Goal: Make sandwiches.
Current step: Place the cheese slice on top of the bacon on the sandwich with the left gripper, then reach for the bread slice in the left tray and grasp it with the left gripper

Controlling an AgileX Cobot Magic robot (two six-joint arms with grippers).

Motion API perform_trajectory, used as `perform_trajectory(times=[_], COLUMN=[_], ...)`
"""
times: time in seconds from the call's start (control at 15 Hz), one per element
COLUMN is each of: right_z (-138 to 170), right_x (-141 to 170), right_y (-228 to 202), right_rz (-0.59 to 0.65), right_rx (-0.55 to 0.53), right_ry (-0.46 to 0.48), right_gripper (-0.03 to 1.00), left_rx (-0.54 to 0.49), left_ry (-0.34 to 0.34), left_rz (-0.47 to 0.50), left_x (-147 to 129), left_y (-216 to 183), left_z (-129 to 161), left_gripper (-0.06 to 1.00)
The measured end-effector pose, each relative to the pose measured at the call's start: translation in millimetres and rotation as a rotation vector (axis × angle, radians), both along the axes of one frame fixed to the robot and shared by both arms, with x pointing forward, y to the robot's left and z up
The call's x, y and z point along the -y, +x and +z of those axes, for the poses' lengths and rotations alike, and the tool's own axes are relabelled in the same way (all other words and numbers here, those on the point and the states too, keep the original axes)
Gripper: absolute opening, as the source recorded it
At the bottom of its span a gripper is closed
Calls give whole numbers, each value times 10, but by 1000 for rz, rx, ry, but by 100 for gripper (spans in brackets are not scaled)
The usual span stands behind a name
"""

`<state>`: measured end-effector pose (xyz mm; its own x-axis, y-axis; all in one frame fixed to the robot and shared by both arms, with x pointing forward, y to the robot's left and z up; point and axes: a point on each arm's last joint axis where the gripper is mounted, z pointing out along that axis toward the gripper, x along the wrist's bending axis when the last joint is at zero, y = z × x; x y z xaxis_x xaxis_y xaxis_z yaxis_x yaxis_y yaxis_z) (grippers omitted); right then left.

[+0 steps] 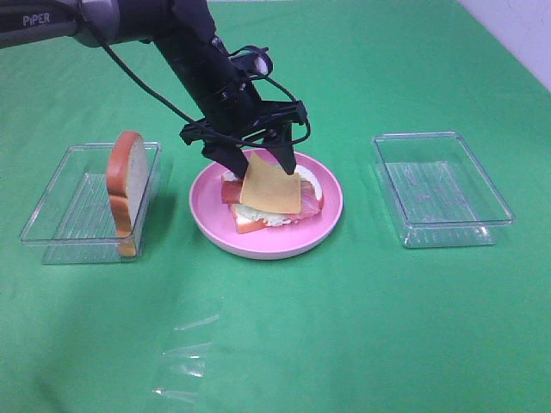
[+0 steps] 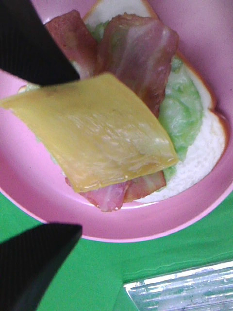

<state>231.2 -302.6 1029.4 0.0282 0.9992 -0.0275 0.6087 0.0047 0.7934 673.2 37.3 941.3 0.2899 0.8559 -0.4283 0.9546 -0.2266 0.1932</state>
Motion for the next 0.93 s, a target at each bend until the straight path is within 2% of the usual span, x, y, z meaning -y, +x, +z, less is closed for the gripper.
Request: perform_trajectory(times=[0.13, 0.2, 0.4, 0.47, 0.73, 0.93], right_z=[0, 0, 0, 0, 0, 0], right_x=[0, 0, 0, 0, 0, 0], right_y=[0, 0, 0, 0, 0, 0], right_rz=[0, 0, 0, 0, 0, 0], right_rx=[0, 0, 0, 0, 0, 0], right_ry=[0, 0, 0, 0, 0, 0], right_gripper=[98, 98, 98, 98, 98, 98], left_rx=[18, 38, 99, 157, 331, 378], left_ry=[-5, -12, -30, -10, 86, 133], left_rz=[-12, -23, -52, -59, -16, 30], left_x=[8, 18, 43, 22, -119, -373], left_y=[15, 34, 84, 115, 155, 149], left_z=[46, 117, 436, 698, 1138, 1373], left_gripper=[93, 97, 99, 99, 99, 99])
